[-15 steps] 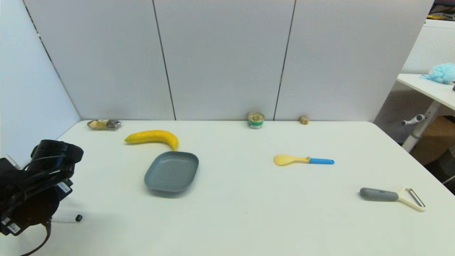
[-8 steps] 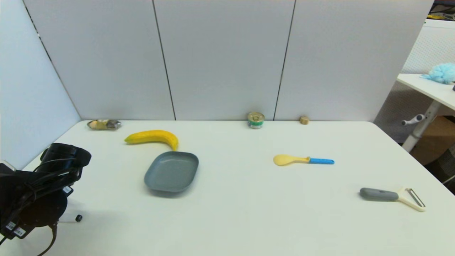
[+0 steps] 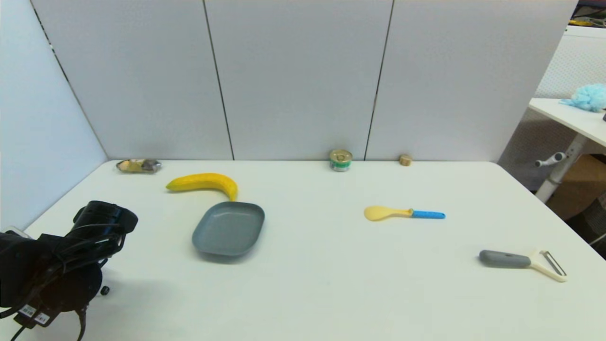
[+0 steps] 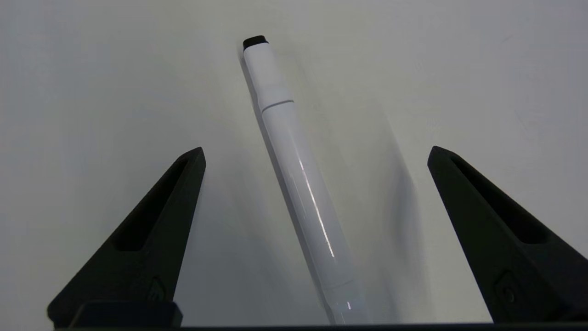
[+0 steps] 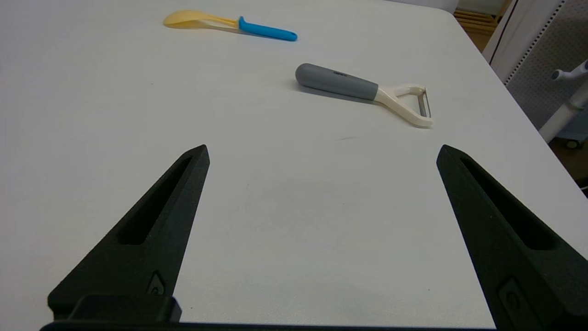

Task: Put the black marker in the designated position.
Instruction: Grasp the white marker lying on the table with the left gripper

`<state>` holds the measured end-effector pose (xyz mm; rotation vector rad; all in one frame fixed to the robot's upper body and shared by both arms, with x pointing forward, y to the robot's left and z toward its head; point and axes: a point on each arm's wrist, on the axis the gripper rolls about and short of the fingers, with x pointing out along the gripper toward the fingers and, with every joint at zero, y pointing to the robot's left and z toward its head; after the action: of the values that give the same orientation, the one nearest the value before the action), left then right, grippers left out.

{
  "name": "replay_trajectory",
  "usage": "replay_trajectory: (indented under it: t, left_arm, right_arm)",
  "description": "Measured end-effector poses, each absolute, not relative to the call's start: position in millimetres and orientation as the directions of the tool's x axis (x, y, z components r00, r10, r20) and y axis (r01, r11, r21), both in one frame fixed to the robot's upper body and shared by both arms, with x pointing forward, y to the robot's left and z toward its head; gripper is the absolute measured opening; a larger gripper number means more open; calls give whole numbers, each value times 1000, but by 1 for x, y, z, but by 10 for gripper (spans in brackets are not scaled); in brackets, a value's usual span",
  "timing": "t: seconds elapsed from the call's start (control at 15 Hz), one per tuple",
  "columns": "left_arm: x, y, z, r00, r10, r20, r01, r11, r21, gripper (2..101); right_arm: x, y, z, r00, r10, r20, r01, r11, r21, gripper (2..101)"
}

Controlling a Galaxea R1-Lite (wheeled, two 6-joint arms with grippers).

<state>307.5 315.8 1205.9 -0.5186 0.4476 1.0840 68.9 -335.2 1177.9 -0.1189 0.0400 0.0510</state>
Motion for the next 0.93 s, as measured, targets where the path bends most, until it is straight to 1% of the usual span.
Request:
replay_trajectory:
  t: [0.33,0.53,0.93]
  left_arm:
    - [309,315,1201,389,710,-586,-915,369,-160,979]
    - [308,315,1197,365,715,-597,-921,370,-120,979]
    - [310,315,1194,357,717,-599,-922,372,-104,979]
  right_arm:
    - [69,-335,1178,998,48,-43,-53,992,-117,980]
    - [69,-335,1178,998,48,-43,-53,992,-118,980]
    - [69,-335,1178,998,48,-43,-53,992,-117,980]
